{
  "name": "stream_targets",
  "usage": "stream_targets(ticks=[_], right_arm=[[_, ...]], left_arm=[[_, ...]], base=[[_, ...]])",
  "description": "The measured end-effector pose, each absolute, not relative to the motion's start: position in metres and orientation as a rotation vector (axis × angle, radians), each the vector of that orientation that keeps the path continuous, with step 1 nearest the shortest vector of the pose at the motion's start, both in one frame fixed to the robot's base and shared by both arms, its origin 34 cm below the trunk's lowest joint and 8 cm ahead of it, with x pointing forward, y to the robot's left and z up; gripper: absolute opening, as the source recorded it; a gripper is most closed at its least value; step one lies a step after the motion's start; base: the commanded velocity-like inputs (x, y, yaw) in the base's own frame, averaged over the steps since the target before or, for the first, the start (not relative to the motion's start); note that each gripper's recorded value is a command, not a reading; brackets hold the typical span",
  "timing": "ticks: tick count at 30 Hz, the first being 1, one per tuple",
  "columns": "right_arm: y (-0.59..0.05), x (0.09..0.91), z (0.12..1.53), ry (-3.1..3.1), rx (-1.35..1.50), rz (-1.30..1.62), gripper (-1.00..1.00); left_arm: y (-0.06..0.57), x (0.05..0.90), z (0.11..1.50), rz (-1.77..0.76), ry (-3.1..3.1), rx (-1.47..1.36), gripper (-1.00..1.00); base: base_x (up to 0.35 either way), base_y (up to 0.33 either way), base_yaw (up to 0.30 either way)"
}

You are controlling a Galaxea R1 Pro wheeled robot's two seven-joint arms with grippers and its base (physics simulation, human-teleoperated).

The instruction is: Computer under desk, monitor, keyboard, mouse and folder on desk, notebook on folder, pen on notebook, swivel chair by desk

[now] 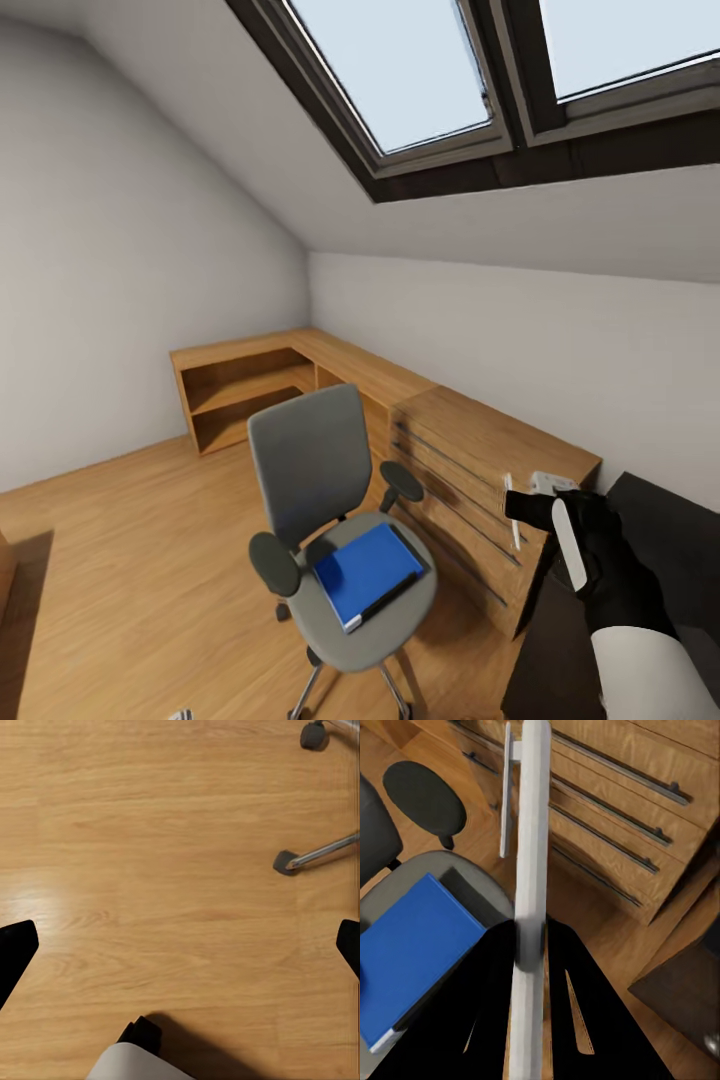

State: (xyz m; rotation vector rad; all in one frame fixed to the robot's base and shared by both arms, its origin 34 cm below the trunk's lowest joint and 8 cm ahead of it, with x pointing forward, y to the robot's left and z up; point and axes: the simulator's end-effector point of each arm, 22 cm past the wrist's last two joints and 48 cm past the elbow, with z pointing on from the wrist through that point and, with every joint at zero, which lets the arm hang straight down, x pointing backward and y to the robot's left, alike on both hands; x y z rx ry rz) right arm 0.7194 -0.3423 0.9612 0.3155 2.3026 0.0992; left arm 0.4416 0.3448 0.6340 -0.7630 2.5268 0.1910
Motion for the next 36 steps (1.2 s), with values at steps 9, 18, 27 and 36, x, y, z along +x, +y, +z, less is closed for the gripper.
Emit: stream_targets(ticks=[9, 18, 27, 36], right_arm=[[-0.345, 0.722, 0.958, 2.286, 0.316, 0.091, -1.0], [-0.368, 0.723, 0.95, 2.251, 0.363, -0.037, -1.0], [-0.378, 0.718, 0.928, 2.267, 0.396, -0.113, -1.0], [-0.379, 0.714, 0.899, 2.288, 0.388, -0.14, -1.0]], left_arm=[[0.345, 0.445, 0.637, 0.188, 2.517, -0.762, 1.0], [0.346, 0.447, 0.64, 0.184, 2.507, -0.763, 1.0], [0.347, 0.45, 0.643, 0.181, 2.496, -0.768, 1.0], [0.353, 0.463, 0.648, 0.176, 2.45, -0.783, 1.0]], base=[[0.0, 0.0, -0.261], [0.0, 0.0, -0.256], [0.0, 0.0, -0.221], [0.0, 0.0, -0.034]])
